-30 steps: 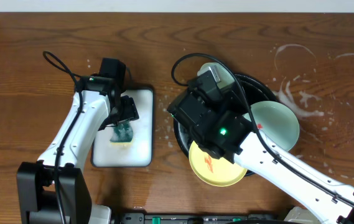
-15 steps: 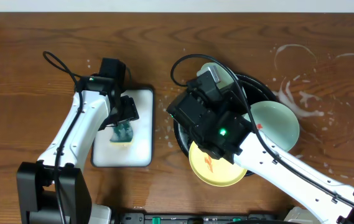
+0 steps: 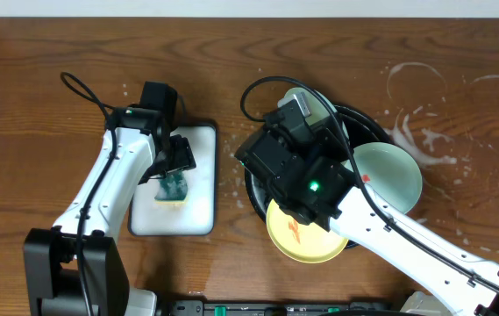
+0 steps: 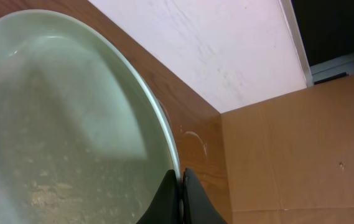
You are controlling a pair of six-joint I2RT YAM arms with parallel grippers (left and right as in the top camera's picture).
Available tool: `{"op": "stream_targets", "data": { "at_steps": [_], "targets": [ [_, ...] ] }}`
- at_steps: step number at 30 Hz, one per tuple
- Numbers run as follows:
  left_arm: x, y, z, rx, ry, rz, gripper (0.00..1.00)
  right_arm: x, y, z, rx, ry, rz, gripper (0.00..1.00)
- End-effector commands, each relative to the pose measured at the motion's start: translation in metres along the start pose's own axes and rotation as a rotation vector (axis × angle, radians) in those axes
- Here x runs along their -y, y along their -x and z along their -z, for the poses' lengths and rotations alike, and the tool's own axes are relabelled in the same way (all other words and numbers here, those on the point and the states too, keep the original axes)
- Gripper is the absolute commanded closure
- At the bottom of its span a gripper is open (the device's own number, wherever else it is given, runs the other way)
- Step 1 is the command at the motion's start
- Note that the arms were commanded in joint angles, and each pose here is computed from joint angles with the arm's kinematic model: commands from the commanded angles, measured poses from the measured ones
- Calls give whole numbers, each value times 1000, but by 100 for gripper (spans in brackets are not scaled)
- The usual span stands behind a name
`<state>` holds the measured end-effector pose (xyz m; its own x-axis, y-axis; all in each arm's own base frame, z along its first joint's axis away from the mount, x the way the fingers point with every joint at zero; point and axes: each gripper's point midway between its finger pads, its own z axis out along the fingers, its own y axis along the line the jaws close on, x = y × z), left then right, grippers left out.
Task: Clean dirty plates on tray and stack at the side
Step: 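Carry the green plate right and set it on the table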
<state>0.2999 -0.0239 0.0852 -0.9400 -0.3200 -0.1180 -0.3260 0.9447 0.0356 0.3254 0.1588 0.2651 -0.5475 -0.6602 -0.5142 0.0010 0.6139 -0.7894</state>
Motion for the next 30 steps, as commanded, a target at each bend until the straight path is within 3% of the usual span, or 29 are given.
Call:
{"op": "stream_targets", "data": {
  "at_steps": [1,30],
  "targets": [
    [-2,-1,-2,-7,9,-3,20,20,3,0,6,-54,-44,99],
    [-2,-1,-2,-7,9,-2,20,20,2,-8,-10,-34,-120,99]
  ]
}}
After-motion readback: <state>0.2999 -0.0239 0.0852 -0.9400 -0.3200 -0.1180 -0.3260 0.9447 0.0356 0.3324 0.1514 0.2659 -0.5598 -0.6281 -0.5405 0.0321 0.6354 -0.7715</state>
